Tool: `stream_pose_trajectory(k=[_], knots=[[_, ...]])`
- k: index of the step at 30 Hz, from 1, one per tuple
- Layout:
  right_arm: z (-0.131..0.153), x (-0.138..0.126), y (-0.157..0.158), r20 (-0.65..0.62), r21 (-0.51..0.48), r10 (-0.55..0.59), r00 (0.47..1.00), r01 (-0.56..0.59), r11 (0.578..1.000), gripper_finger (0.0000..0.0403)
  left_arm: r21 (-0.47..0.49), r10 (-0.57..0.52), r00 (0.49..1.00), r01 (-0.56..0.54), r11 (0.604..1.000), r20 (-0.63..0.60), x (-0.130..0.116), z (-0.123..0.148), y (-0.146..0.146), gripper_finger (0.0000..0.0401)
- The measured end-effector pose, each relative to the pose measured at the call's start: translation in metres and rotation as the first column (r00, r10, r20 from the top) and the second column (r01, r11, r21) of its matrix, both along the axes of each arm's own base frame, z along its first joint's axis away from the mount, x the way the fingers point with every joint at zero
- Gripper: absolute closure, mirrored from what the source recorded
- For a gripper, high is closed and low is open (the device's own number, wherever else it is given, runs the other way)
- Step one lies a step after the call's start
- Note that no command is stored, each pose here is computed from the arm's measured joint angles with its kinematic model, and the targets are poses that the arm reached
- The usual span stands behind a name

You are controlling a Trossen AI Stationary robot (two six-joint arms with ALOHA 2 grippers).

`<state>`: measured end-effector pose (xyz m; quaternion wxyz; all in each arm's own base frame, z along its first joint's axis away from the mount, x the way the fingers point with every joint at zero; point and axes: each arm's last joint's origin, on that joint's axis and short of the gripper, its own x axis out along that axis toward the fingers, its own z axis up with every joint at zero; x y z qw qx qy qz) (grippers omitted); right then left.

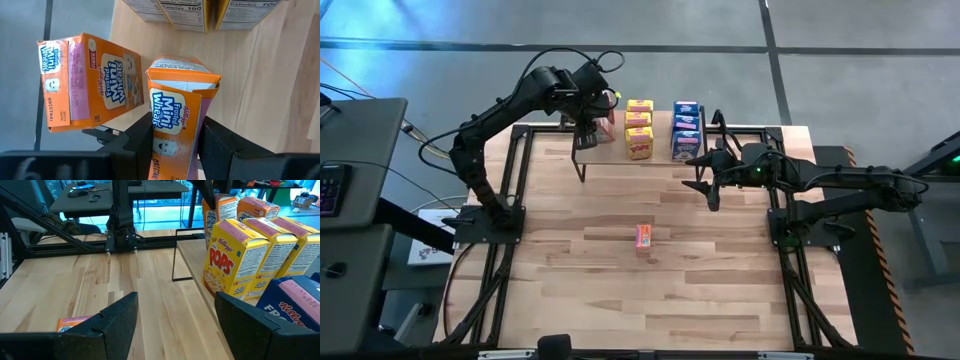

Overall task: Stack cereal on shelf
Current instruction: Put the bottom orange cereal box on the shelf aligned with the other orange cereal box

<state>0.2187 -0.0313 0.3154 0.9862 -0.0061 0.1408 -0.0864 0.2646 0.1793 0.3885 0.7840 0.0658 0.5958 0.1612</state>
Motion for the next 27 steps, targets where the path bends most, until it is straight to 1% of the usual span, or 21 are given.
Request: stream_pose_trajectory(k=[19,27], knots=[[0.0000,0.0000,0.0001,0.000,0.000,0.000,1.000,0.000,1.000,0.0146,-0.009,0.010,1.000,-0.010,1.000,-0.001,0.0012,-0.0029,0.0038,0.0279],[0.0000,0.0000,0.0001,0.000,0.000,0.001,1.000,-0.001,1.000,0.0146,-0.014,0.012,1.000,-0.012,1.000,0.008,0.0020,-0.0031,0.0041,0.0253]])
